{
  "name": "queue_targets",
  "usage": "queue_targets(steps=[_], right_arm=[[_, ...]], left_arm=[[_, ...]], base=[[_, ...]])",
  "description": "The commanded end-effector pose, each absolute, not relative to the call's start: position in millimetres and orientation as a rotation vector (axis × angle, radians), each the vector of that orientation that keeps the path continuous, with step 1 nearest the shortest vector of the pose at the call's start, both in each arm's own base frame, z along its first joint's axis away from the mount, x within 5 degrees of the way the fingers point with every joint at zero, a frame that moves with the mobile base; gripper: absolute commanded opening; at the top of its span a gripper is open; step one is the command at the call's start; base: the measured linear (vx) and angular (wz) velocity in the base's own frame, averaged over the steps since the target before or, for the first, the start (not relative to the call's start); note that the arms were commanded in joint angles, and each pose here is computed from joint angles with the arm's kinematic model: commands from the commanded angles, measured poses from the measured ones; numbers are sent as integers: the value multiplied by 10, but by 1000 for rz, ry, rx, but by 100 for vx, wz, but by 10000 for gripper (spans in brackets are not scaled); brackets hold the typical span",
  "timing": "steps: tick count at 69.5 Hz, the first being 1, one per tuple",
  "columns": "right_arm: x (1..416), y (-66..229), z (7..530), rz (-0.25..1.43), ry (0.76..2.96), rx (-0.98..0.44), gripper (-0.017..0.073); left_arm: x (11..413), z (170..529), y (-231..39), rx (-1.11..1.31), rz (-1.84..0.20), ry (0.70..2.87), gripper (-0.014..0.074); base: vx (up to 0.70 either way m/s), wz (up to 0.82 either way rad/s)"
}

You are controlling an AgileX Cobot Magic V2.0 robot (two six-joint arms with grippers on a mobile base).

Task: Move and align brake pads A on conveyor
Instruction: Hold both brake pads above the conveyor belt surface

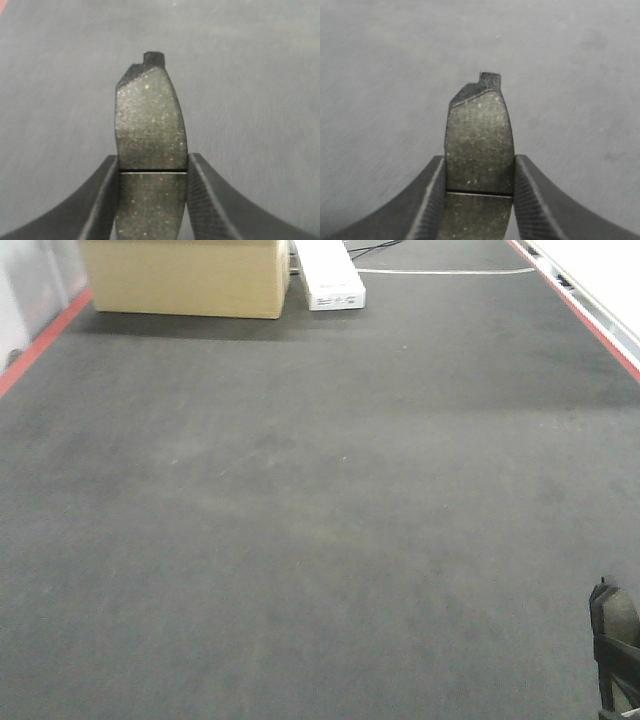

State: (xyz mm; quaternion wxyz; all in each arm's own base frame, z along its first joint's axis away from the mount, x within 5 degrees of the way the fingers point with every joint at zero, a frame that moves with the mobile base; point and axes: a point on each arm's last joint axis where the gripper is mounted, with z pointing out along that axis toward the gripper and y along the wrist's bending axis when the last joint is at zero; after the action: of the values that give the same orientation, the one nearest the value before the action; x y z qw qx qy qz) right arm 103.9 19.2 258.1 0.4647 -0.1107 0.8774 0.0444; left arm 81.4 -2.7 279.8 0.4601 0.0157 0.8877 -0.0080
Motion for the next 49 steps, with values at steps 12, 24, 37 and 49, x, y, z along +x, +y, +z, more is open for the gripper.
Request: queue_targets(steps=[12,24,37,49], right_arm=[[1089,185,2742,96,2049,-249,69],[1089,185,2742,96,2049,-249,69],[1089,185,2742,96,2049,-249,69],[1089,185,2742,96,2049,-249,69]], left_arm=[[869,2951,-37,40,-31,2076,122],[869,2951,-37,40,-31,2076,122],[869,2951,-37,40,-31,2076,122],[869,2951,-37,40,-31,2076,122]], base=[[16,-10],[5,-2],[0,0],[0,0]])
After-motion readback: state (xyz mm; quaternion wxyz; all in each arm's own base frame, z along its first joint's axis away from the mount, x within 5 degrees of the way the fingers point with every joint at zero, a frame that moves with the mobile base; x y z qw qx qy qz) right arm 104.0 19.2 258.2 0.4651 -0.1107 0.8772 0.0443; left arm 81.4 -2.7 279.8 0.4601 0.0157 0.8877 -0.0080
